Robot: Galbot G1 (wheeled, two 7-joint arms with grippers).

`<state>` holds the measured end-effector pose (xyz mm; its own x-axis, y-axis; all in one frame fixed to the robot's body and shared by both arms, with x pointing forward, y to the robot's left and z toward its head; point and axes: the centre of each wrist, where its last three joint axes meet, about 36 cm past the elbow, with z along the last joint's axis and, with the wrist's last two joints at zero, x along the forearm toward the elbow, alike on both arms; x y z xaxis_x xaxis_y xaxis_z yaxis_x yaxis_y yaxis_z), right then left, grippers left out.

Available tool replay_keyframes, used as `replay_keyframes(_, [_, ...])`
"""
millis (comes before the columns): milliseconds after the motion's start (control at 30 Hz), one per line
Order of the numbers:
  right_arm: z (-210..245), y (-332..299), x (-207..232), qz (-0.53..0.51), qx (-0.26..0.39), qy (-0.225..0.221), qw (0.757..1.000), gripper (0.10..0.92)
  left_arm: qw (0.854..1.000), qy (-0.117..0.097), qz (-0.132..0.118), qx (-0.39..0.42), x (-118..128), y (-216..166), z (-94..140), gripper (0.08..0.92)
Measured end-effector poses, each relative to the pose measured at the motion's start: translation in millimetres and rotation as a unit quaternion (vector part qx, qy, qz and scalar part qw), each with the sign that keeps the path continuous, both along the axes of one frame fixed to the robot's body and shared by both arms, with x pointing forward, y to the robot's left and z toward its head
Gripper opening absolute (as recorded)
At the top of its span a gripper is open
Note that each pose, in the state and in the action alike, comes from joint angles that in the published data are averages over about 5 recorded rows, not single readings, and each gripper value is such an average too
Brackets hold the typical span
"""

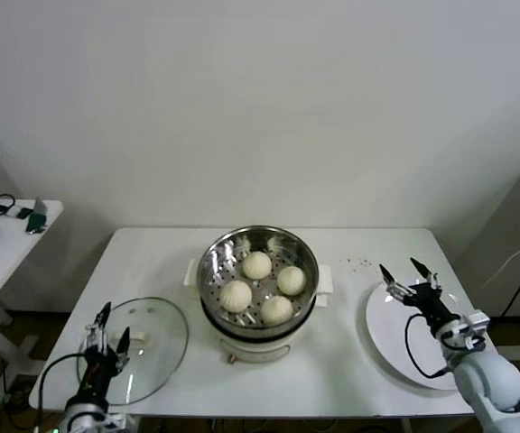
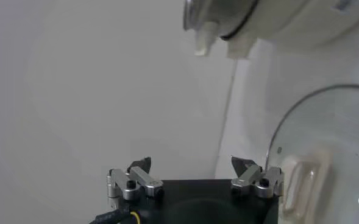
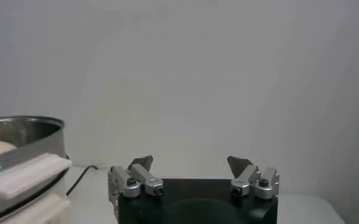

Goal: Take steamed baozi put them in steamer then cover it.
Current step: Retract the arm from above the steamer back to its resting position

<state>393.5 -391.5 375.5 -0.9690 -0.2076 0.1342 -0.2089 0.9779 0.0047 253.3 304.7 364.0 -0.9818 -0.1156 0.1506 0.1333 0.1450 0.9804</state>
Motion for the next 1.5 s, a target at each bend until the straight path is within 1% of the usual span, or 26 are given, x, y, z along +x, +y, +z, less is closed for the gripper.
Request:
replay_keyframes(200, [-5, -5, -8, -0.015, -0.003, 0.003, 1.000, 0.823, 0.999, 0.028, -0.003, 0.027, -4, 3, -19, 0.823])
replay_keyframes(300, [-7, -5, -11, -0.018, -0.006, 0.005, 1.000, 0.823, 0.999, 0.034, -0.005, 0.032, -5, 4, -28, 0.823])
replay_keyframes(400, [-9, -4, -13, -0.020, -0.007, 0.006, 1.000, 0.823, 0.999, 0.035, -0.007, 0.033, -4, 4, -35, 0.823])
replay_keyframes(633, [-14, -1, -15, -0.022, -0.013, 0.006, 1.000, 0.823, 0.998, 0.032, -0.009, 0.044, 3, 8, -49, 0.823])
replay_keyframes(900, [-17, 0, -14, -0.023, -0.022, 0.002, 0.999, 0.823, 0.998, 0.039, -0.011, 0.052, 14, 13, -67, 0.823])
replay_keyframes(1033, [-18, 1, -14, -0.022, -0.026, 0.000, 0.999, 0.823, 0.998, 0.038, -0.009, 0.054, 20, 16, -75, 0.823])
replay_keyframes(1200, [-21, 3, -15, -0.020, -0.029, 0.000, 0.999, 0.823, 0.998, 0.031, -0.005, 0.056, 29, 20, -82, 0.823])
replay_keyframes(1500, [-24, 6, -17, -0.012, -0.038, 0.002, 0.999, 0.823, 0.998, 0.012, -0.005, 0.058, 46, 26, -88, 0.823])
